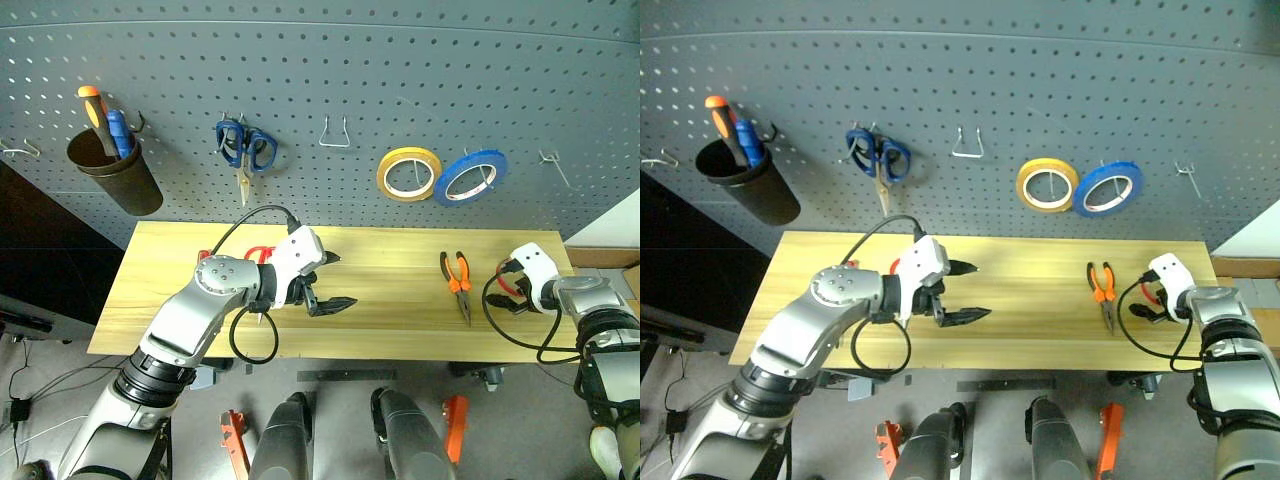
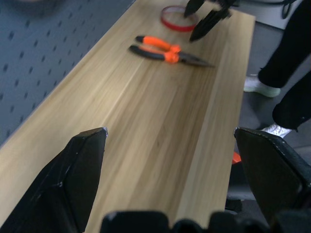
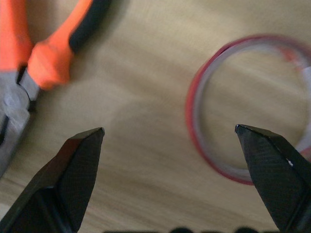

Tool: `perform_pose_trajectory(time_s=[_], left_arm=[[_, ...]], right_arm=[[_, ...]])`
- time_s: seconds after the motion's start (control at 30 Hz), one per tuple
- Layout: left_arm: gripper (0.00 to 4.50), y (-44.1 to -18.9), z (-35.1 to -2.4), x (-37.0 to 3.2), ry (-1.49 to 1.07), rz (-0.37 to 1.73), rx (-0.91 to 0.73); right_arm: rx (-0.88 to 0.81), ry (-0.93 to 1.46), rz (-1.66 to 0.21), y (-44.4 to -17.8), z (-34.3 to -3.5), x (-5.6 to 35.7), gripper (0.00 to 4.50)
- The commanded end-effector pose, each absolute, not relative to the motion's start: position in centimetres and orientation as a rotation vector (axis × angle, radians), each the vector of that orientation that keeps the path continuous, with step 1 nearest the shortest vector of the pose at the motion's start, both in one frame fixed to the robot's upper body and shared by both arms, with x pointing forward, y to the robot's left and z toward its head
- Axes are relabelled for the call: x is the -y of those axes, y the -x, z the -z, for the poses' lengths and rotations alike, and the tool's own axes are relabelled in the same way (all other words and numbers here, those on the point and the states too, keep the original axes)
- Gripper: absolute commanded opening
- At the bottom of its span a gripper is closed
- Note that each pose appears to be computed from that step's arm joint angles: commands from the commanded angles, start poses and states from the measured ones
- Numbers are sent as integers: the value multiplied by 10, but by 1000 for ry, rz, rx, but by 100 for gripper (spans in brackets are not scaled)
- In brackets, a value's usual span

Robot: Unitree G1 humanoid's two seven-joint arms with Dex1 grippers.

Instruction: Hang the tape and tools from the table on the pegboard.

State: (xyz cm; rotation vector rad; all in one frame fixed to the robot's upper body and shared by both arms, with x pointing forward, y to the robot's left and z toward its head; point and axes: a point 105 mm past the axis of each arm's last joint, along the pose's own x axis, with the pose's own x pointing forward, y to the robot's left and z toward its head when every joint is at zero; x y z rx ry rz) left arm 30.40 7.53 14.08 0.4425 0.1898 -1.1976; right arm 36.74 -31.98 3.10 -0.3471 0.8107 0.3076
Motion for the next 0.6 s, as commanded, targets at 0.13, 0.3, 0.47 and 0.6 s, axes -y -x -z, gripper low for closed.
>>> perform_pose_trajectory(time_s=[0.13, 0.3, 0.47, 0.6], left_arm=[[450, -295, -144, -69, -504, 1273, -150], [450, -291, -144, -66, -507, 1300, -138], [450, -289, -153, -55, -464, 1324, -78], [450, -290, -160, -45, -457, 1325, 0]], right_arm=[[-896, 415, -335, -362, -26, 323, 293], [-953, 486, -354, -356, -20, 326, 124], [-985, 552, -369, -348, -10, 330, 3], [-975, 558, -382, -342, -2, 330, 3]])
